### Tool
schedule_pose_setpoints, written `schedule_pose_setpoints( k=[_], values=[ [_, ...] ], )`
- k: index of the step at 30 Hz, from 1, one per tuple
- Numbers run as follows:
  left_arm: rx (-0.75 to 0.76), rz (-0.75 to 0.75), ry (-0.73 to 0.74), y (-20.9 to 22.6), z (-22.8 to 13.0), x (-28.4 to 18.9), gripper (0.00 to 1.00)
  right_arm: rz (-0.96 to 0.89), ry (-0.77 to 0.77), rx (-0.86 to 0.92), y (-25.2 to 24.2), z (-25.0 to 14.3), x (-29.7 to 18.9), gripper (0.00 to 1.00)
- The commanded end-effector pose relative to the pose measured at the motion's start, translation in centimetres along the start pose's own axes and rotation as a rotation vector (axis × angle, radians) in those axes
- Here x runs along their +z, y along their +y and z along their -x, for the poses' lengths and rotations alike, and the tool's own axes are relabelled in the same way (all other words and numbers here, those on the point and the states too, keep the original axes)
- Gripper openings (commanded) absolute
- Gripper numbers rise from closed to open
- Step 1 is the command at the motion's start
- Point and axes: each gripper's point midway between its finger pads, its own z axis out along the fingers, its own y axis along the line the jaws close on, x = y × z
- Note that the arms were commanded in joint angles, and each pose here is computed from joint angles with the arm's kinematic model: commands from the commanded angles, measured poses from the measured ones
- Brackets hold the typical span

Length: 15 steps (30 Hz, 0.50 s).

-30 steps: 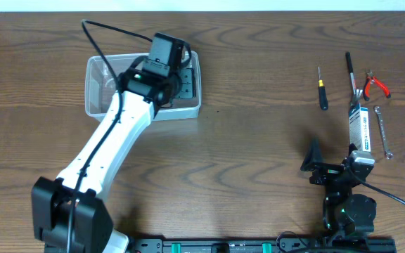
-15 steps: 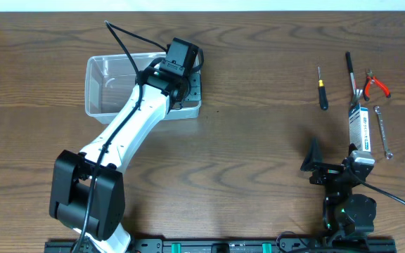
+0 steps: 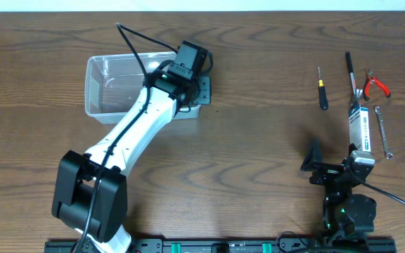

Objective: Pack container
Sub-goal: 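Grip the container's right rim with the left gripper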

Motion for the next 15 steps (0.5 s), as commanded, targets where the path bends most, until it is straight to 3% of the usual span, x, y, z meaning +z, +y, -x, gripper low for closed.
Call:
schedule_pose_setpoints(
  k=[1,5,15],
  values=[
    [0.026,-0.012,-0.004,-0.6,0.0,0.0,0.39,-0.003,-0.003,-0.006,-0.1,0.0,0.0,0.99],
    [0.027,-0.008,-0.007,-0.6,0.1,0.1,0.33,-0.003,-0.003,-0.006,-0.1,0.0,0.0,0.99],
    [0.027,0.017,0.047,0.0,-1.1,2.3,0.32,-0.003,-0.003,-0.006,-0.1,0.0,0.0,0.99]
  ],
)
